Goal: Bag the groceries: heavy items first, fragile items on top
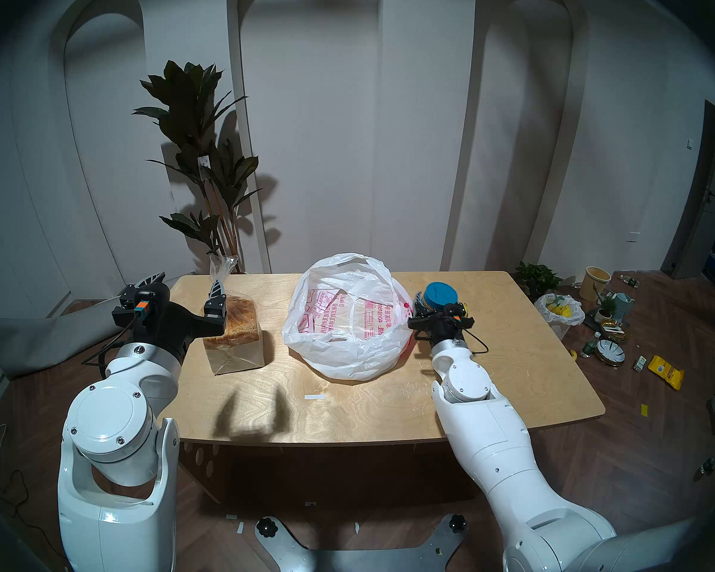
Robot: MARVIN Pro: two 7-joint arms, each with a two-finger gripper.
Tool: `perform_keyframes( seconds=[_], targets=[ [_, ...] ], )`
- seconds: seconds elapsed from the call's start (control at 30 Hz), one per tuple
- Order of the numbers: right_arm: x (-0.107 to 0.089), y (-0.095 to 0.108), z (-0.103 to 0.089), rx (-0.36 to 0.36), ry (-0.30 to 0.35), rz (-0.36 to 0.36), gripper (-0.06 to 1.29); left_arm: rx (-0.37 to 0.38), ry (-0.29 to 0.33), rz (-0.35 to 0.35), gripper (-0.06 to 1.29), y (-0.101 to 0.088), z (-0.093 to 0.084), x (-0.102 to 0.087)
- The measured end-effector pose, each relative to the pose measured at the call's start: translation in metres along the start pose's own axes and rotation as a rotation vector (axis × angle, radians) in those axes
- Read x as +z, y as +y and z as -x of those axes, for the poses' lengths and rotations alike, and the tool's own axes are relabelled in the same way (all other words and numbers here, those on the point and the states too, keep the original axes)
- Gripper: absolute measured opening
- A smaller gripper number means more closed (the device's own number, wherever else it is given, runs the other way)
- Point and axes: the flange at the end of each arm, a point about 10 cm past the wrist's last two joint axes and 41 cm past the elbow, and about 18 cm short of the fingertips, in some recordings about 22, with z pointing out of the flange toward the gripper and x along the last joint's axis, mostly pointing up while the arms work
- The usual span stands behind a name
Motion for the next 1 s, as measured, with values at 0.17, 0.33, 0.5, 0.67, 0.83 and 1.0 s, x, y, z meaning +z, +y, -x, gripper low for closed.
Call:
perform_keyframes(
  seconds=[0.17,0.33,0.5,0.67,0.83,1.0],
  targets=[
    [0.014,-0.034,-0.014,0.024,0.007,-0.047,0.86,0.000,-0.001,0.000,1.23,0.000,0.000,0.000],
    [0.026,-0.068,-0.019,0.034,-0.032,-0.080,0.86,0.001,-0.001,0.000,1.23,0.000,0.000,0.000],
    [0.031,-0.090,-0.005,0.021,-0.111,-0.090,0.86,0.001,-0.001,0.000,1.24,0.000,0.000,0.000],
    [0.030,-0.099,0.024,-0.009,-0.228,-0.087,0.86,0.001,-0.001,-0.001,1.23,0.000,0.000,0.000],
    [0.027,-0.099,0.046,-0.042,-0.317,-0.083,0.86,0.002,-0.002,-0.001,1.23,0.000,0.001,0.000],
    [0.027,-0.096,0.059,-0.069,-0.381,-0.076,0.86,0.002,-0.003,-0.001,1.23,0.000,0.001,0.000]
  ],
)
